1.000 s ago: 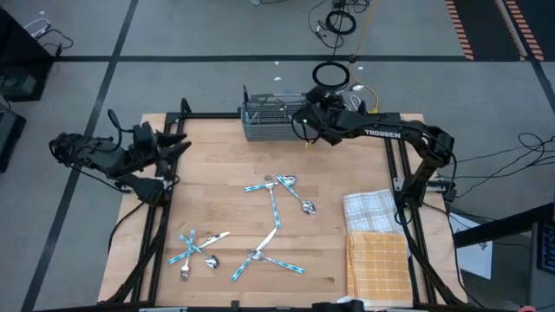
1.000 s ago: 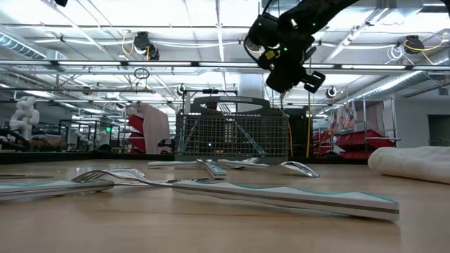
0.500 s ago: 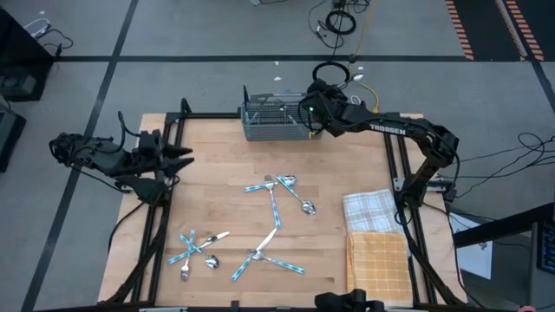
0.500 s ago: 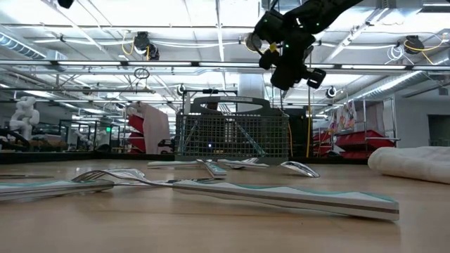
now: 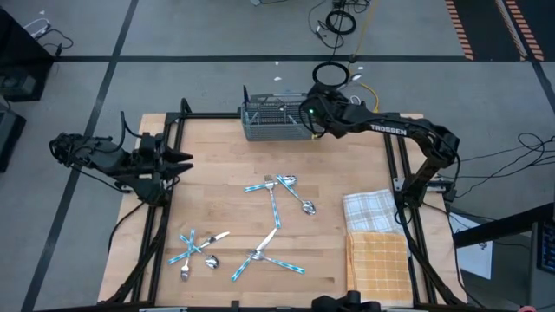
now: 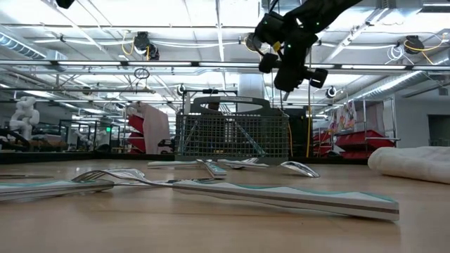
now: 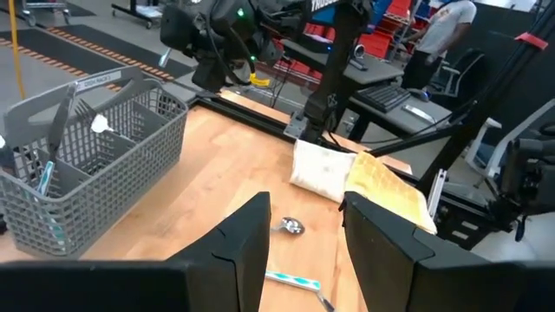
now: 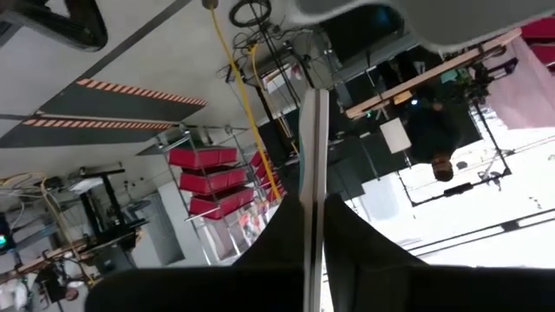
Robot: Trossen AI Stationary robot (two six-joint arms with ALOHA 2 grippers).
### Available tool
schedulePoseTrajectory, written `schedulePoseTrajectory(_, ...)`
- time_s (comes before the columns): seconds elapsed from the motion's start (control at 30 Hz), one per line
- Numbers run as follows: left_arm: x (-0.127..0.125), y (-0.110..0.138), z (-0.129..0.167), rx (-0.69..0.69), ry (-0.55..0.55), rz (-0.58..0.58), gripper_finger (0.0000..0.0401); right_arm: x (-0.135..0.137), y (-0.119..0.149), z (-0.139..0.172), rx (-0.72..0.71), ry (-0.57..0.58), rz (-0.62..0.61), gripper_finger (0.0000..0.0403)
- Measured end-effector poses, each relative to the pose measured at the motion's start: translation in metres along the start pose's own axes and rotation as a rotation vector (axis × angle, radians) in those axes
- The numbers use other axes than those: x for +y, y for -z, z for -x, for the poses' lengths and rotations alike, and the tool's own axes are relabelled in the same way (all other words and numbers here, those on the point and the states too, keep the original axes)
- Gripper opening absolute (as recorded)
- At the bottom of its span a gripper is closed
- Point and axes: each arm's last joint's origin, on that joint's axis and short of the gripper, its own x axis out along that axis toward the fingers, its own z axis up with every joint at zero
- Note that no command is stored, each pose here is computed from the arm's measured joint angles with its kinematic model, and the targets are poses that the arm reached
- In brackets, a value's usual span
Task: Sort silverware
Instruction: Put the spoon into the silverware rack
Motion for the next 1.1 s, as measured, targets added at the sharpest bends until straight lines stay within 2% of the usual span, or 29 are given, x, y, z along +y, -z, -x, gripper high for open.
schedulePoseTrajectory(0.27, -0.001, -0.003, 0.0, -0.026, 0.01, 0.015, 0.0152, -0.003, -0.006, 0.001, 0.011, 0.011, 0.008, 0.0)
schedulePoseTrajectory(0.47, -0.001, -0.002, 0.0, -0.018, 0.005, -0.06, 0.0152, -0.008, -0.009, 0.004, 0.03, 0.04, -0.048, 0.0)
schedulePoseTrajectory(0.63, -0.001, -0.002, -0.001, -0.017, 0.004, -0.043, 0.0152, -0.008, -0.017, 0.004, 0.074, 0.056, -0.095, 0.0)
schedulePoseTrajectory(0.83, -0.002, 0.0, -0.001, 0.015, 0.051, -0.041, 0.0152, -0.001, -0.015, 0.008, 0.075, 0.069, -0.141, 0.0)
schedulePoseTrajectory(1.1, 0.0, 0.004, -0.001, 0.059, 0.024, -0.043, 0.0152, 0.019, -0.022, 0.015, 0.064, 0.086, -0.246, 0.0)
